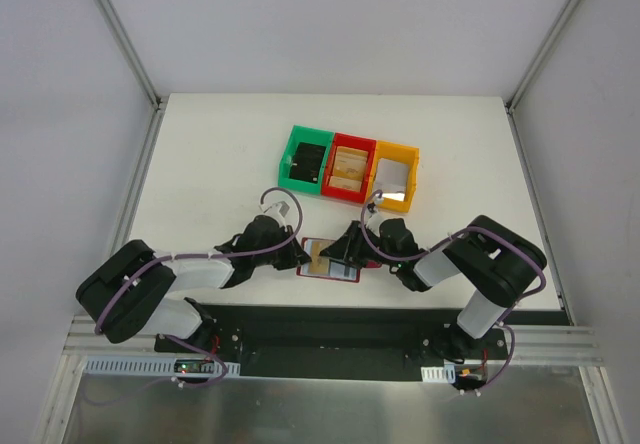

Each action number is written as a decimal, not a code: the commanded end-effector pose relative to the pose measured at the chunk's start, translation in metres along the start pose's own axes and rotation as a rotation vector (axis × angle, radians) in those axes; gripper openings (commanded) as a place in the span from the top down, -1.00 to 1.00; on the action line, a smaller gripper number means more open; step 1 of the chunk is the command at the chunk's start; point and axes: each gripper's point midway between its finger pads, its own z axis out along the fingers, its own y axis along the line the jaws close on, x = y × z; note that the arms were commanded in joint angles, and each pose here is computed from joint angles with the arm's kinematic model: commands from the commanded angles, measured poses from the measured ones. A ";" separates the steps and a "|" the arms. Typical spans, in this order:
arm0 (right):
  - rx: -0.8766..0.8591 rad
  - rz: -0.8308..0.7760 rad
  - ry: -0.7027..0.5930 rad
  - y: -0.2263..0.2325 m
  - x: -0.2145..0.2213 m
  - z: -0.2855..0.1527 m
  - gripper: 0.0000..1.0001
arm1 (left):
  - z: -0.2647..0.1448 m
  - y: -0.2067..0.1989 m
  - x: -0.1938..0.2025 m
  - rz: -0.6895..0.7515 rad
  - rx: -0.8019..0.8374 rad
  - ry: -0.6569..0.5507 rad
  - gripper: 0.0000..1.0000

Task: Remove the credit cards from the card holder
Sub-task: Remove the credit card from the card holder.

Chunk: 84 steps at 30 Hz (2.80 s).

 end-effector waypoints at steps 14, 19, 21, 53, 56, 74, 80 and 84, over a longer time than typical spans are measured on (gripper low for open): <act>-0.114 -0.028 0.022 0.028 -0.004 0.006 0.03 | 0.008 -0.005 0.006 -0.022 0.050 0.043 1.00; -0.118 -0.027 0.021 0.030 -0.004 0.006 0.11 | 0.008 -0.006 0.006 -0.023 0.053 0.043 1.00; -0.115 -0.028 0.018 0.029 -0.004 0.005 0.17 | 0.007 -0.004 0.005 -0.023 0.045 0.033 1.00; -0.095 -0.007 -0.014 0.018 -0.008 -0.009 0.46 | 0.003 0.017 0.000 -0.051 -0.025 -0.002 1.00; -0.095 -0.006 -0.015 0.017 -0.008 -0.010 0.48 | 0.003 0.017 -0.001 -0.052 -0.025 -0.004 1.00; -0.084 -0.007 -0.022 0.012 -0.008 -0.015 0.72 | 0.002 0.018 -0.002 -0.055 -0.028 -0.008 1.00; -0.074 -0.003 -0.022 0.008 -0.007 -0.017 0.80 | 0.002 0.018 -0.002 -0.057 -0.027 -0.013 1.00; -0.070 -0.002 -0.024 0.007 -0.006 -0.019 0.91 | 0.003 0.020 -0.002 -0.066 -0.035 -0.013 1.00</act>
